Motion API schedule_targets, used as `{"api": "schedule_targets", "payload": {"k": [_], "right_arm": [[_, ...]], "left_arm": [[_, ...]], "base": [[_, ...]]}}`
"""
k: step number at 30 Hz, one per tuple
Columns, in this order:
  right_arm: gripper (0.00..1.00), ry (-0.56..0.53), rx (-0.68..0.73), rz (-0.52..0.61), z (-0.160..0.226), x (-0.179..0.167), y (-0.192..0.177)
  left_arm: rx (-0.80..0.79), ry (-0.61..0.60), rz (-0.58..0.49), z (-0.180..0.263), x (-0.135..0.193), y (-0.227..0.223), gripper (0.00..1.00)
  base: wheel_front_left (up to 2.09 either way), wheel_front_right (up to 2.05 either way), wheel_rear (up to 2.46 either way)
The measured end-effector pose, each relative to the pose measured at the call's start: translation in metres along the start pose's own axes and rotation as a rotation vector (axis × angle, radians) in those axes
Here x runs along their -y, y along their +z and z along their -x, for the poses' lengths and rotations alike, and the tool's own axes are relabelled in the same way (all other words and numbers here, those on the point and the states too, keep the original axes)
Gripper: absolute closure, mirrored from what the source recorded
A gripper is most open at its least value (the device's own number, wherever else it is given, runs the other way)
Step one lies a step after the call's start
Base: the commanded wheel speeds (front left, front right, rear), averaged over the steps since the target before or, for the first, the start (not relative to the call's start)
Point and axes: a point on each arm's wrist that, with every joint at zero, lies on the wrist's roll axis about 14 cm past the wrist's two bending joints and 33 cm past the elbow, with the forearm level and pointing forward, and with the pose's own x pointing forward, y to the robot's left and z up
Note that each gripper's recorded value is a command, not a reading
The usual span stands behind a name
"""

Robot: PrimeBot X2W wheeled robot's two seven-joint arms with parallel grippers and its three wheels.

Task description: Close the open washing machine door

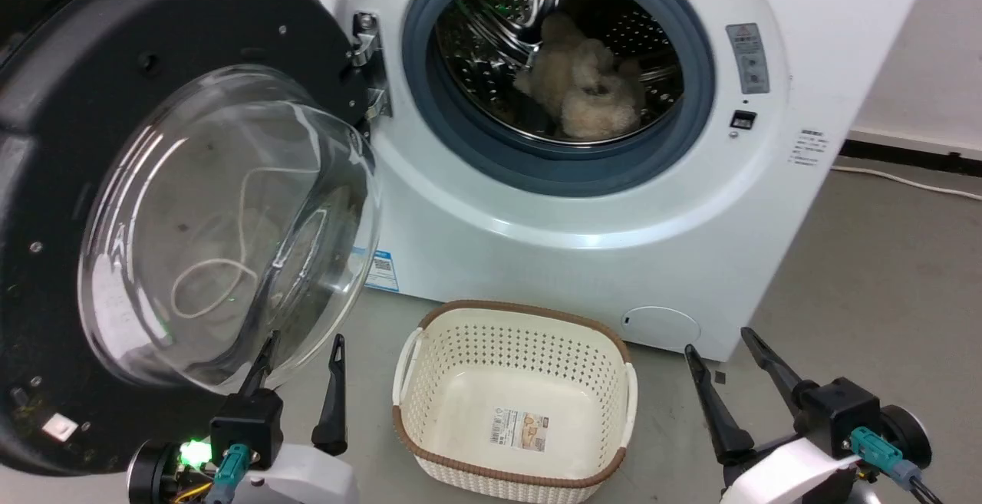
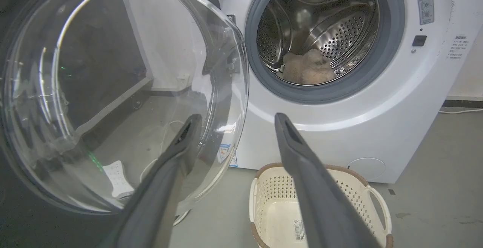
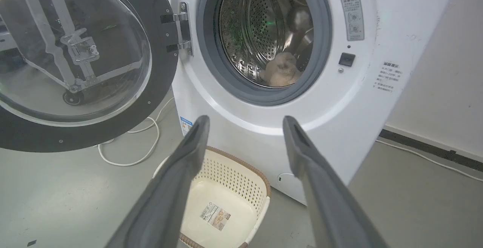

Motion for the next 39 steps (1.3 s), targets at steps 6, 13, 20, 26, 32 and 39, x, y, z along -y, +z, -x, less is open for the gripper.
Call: {"api": "schedule_targets", "payload": {"k": [6,13,20,26,32,39], "right_arm": [[0.0,0.061,-0.001,-0.019,-0.007,-0.019,-0.004],[0.0,0.104,0.012,-0.026,-0.013,-0.032,-0.002],[0.0,0.144,0.019,-0.032,-0.016,-0.045,-0.002],[0.0,0.185,0.025,-0.039,-0.02,-0.058,-0.003],[0.0,0.221,0.03,-0.051,-0.022,-0.07,-0.003],[0.0,0.264,0.026,-0.057,-0.023,-0.083,-0.006]], "left_arm": [[0.006,0.04,-0.007,0.009,-0.012,-0.001,0.0],[0.015,0.069,-0.015,0.017,-0.022,-0.001,0.0],[0.018,0.097,-0.024,0.026,-0.031,-0.001,0.0],[0.03,0.125,-0.034,0.034,-0.04,0.0,0.0],[0.037,0.154,-0.032,0.042,-0.047,0.0,0.0],[0.041,0.179,-0.037,0.05,-0.053,-0.001,0.0]], "base": [[0.0,0.0,0.0],[0.0,0.0,0.0],[0.0,0.0,0.0],[0.0,0.0,0.0],[0.0,0.0,0.0],[0.0,0.0,0.0]]}}
